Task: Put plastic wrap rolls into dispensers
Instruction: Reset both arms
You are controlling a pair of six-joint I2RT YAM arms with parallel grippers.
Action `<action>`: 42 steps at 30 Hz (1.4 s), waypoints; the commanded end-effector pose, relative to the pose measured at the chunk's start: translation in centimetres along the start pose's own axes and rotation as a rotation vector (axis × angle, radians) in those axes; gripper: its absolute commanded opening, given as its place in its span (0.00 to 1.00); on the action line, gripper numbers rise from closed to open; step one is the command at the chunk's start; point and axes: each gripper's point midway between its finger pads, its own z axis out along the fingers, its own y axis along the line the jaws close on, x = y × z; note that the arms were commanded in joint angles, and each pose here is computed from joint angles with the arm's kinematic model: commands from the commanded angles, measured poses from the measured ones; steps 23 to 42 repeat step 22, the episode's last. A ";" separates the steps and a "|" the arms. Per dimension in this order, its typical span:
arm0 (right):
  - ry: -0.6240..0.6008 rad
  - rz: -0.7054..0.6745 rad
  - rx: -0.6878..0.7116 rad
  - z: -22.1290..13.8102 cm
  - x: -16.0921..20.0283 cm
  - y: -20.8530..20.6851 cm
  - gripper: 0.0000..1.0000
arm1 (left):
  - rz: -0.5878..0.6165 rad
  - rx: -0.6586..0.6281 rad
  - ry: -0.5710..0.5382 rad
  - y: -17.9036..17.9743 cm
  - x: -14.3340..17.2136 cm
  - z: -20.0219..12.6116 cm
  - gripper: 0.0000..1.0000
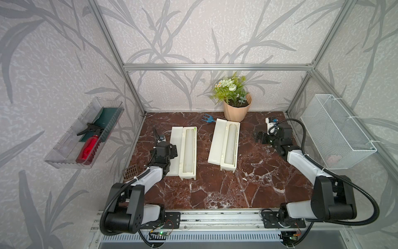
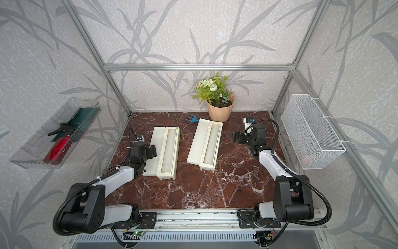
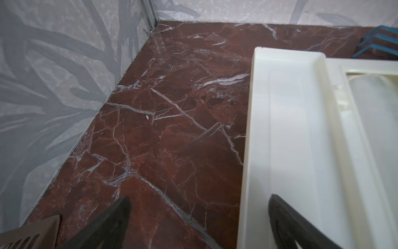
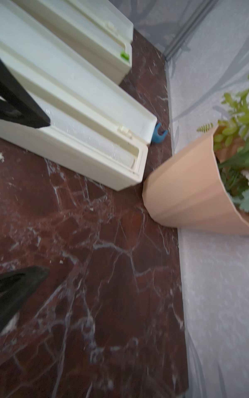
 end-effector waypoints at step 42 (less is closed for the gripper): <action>-0.211 -0.262 0.083 1.3 5.8 -0.7 0.99 | -0.058 0.068 -0.221 0.6 -1.0 2.5 0.99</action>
